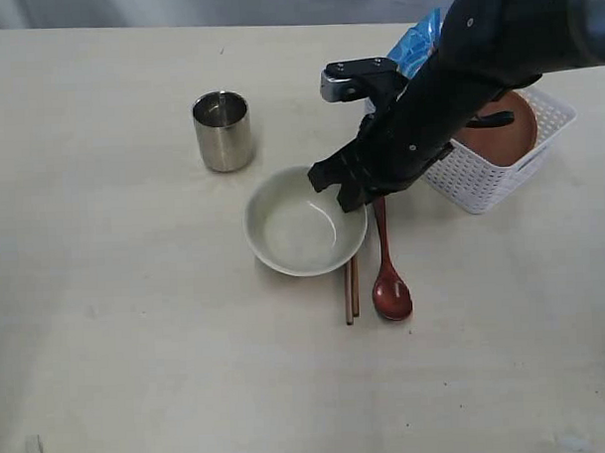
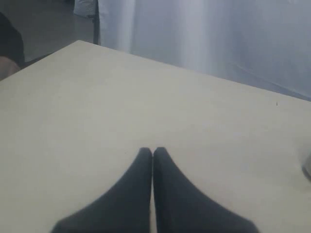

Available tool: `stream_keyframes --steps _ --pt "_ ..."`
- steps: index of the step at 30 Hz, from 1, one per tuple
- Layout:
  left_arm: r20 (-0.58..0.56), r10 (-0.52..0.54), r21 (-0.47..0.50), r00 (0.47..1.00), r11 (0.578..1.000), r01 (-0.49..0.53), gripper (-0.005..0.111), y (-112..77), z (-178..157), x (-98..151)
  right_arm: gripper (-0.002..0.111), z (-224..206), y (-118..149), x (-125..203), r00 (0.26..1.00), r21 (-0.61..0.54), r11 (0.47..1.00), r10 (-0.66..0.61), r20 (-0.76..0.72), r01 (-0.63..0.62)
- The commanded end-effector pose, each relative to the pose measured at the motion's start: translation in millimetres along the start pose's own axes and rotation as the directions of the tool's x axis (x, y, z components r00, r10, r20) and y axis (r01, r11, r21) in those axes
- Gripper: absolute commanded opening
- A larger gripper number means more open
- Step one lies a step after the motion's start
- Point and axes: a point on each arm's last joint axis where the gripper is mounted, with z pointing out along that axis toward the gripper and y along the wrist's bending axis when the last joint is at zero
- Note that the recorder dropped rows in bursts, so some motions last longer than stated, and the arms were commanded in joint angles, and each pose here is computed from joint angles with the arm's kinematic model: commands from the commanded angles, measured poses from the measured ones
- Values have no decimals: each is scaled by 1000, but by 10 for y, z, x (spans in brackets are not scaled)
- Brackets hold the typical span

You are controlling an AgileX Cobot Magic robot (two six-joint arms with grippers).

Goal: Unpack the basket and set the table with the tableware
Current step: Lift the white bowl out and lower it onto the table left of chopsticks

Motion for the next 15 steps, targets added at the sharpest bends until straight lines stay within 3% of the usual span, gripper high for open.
stream_keyframes --steps 1,9,15 --pt "5 7 8 1000 1000 -7 0 -4 0 1 0 -16 6 -10 1000 0 1000 -3 17 3" --pt "5 7 8 1000 1000 -7 0 -4 0 1 2 -16 15 -14 999 -9 1000 -24 22 24" --pt "5 7 8 1000 1000 -7 0 -4 0 1 41 -16 20 -19 999 -15 1000 -23 28 24"
